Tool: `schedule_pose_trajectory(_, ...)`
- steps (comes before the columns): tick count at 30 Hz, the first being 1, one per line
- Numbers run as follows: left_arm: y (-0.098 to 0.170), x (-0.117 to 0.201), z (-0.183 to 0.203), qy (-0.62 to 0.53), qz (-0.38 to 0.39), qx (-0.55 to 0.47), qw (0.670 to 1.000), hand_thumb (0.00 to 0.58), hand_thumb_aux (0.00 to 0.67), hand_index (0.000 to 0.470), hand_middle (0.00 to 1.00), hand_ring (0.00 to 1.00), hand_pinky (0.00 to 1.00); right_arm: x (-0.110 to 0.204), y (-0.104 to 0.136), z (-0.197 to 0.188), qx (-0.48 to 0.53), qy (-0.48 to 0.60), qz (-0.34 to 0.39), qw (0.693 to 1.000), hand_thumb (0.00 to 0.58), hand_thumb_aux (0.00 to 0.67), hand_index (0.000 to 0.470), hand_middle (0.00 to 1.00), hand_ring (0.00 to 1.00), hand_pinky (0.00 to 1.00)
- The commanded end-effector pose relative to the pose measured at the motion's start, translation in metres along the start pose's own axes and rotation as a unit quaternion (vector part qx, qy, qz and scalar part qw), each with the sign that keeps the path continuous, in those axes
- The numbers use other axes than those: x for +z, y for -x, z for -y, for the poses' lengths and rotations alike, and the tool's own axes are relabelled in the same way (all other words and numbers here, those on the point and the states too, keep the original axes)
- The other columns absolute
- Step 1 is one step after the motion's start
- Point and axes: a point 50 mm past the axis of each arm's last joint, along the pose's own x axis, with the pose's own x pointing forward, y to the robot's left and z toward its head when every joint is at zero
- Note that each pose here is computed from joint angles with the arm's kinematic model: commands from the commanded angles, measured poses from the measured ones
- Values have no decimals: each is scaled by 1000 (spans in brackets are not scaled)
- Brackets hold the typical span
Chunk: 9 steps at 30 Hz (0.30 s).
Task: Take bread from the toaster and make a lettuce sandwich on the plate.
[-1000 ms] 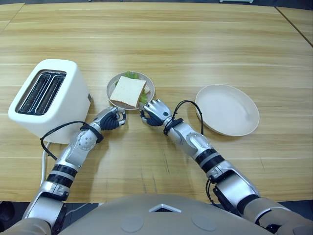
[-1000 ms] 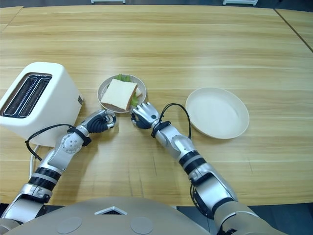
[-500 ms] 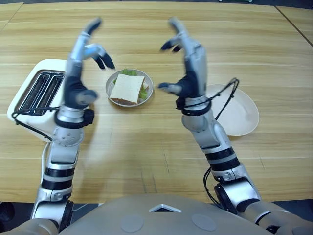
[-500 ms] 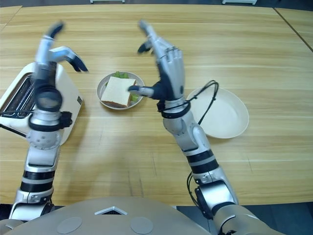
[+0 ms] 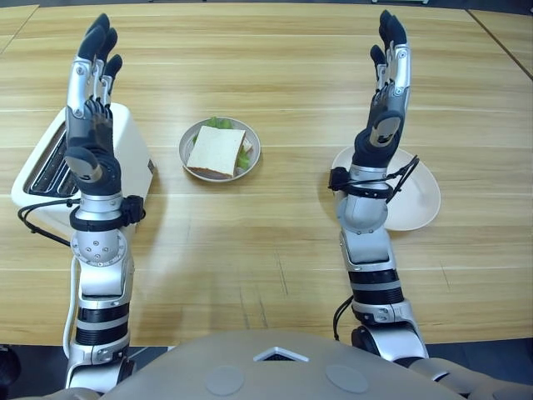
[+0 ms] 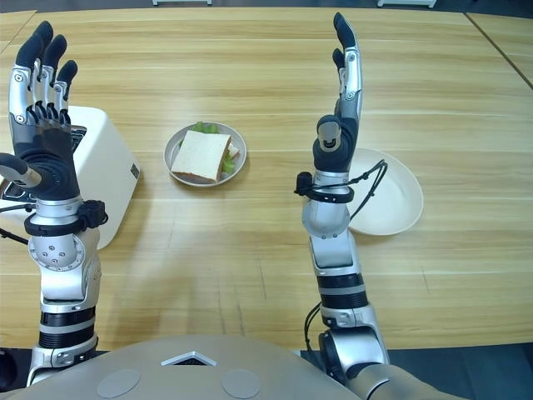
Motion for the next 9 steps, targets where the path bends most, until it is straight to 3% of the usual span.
schedule_pose_trajectory(1, 3, -5, -2, -10, -20, 0, 1000, 0, 0, 0, 0, 0, 0, 0, 0, -1, 2, -1, 1, 1000, 0, 0, 0, 0, 0, 0)
schedule_pose_trajectory(5, 5, -10, 3, -12, -40, -13, 999, 0, 0, 0, 0, 0, 0, 0, 1, -4, 13, 0, 2, 1000, 0, 0, 0, 0, 0, 0)
schedule_pose_trajectory(9, 12, -29, 13, -11, -106, -39, 994, 0, 0, 0, 0, 0, 0, -6, 6, -16, 56, 10, -20, 998, 0, 0, 0, 0, 0, 0)
